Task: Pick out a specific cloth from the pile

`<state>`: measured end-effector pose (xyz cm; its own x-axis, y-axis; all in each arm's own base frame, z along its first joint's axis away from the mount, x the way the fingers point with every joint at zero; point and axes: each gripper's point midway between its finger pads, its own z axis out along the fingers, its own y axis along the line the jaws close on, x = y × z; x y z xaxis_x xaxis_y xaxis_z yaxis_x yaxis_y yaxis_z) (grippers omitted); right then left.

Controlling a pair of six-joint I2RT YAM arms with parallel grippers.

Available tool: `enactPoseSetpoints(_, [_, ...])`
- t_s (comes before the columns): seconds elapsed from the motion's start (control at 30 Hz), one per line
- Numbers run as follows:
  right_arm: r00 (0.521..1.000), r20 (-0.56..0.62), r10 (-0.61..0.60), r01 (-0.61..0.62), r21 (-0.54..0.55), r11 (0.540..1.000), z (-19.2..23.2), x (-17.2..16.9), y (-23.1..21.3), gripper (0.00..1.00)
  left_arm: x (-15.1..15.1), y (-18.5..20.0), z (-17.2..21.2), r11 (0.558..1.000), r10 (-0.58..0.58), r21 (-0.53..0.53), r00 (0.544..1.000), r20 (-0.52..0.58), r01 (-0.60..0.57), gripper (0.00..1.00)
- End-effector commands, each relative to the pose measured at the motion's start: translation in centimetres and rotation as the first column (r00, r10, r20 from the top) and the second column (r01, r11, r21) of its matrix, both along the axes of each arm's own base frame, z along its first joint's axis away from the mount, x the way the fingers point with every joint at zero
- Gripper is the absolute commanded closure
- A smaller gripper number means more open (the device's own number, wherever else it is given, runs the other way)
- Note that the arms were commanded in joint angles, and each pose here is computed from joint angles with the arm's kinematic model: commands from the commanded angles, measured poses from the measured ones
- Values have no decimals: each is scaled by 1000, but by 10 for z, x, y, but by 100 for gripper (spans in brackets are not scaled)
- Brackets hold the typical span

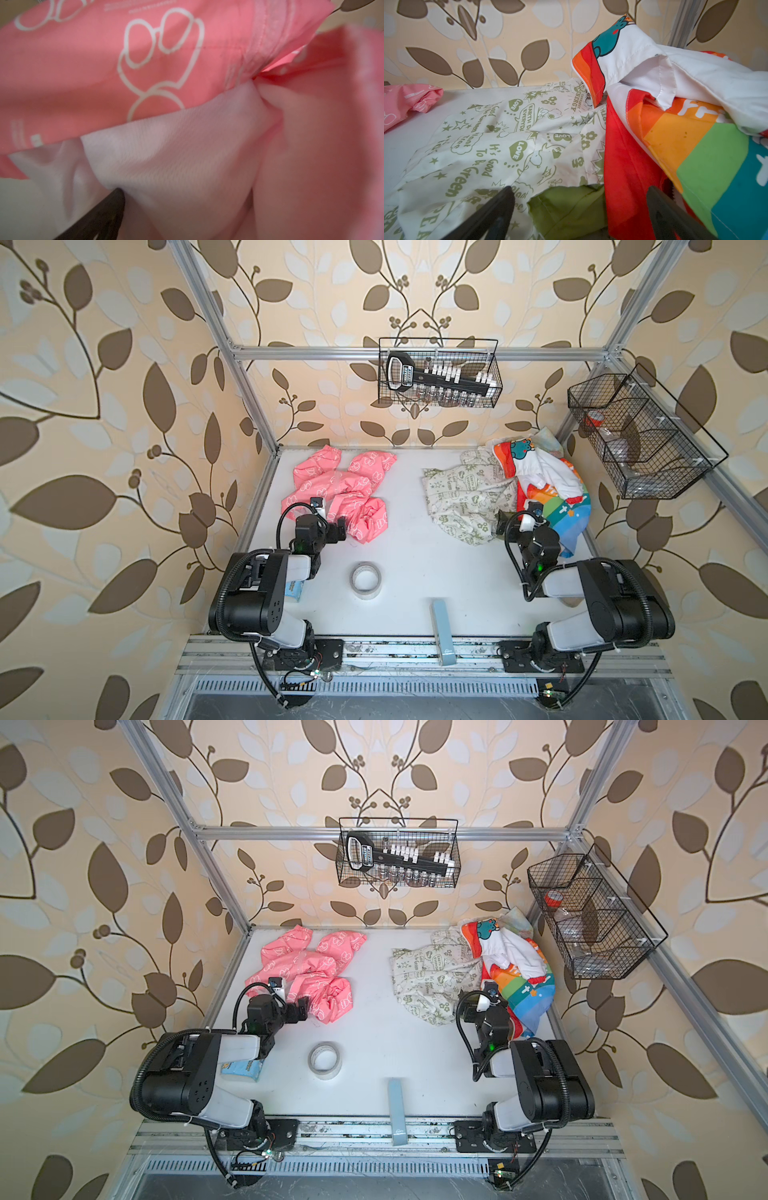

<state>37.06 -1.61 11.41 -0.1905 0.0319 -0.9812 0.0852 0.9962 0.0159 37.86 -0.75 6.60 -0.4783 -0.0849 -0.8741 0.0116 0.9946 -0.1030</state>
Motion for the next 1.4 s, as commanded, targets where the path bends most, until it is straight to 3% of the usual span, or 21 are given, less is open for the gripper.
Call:
enactPoseSetpoints(0.0, [1000,3,7,-7,-3,1000,1,2,0,1,7,0,9,1000,2,13,1000,25,-2,1])
enactPoseSetpoints(0.13, [995,20,-101,101,19,995,3,-3,-17,0,7,0,8,1000,4,14,1000,23,-4,1])
enactPoseSetpoints(0.23, [995,20,-100,100,19,995,2,-3,-17,0,7,0,8,1000,4,14,1000,23,-4,1])
enactPoseSetpoints(0.33, [1000,0,10,-10,-2,1000,0,3,1,0,7,0,8,1000,2,13,1000,23,-2,1])
enactPoseSetpoints(0.43, [1000,2,5,-5,-2,1000,1,2,-1,0,7,0,8,1000,3,14,1000,24,-3,1])
enactPoseSetpoints(0.63, [991,25,-128,127,21,992,3,-4,-21,0,7,0,8,1000,4,15,1000,24,-5,1])
enactPoseSetpoints(0.7, [994,25,-110,110,18,994,4,-3,-18,1,7,0,9,1000,4,14,1000,25,-5,1])
enactPoseSetpoints(0.8, [1000,1,20,-20,-6,1000,0,2,2,0,7,0,9,1000,3,14,1000,25,-3,1])
enactPoseSetpoints(1.13, [997,15,-71,71,17,997,2,-2,-13,0,7,0,9,1000,4,14,1000,26,-4,1])
enactPoseSetpoints(1.37, [997,16,-72,72,17,997,2,-1,-13,0,7,0,8,1000,3,15,1000,24,-3,1])
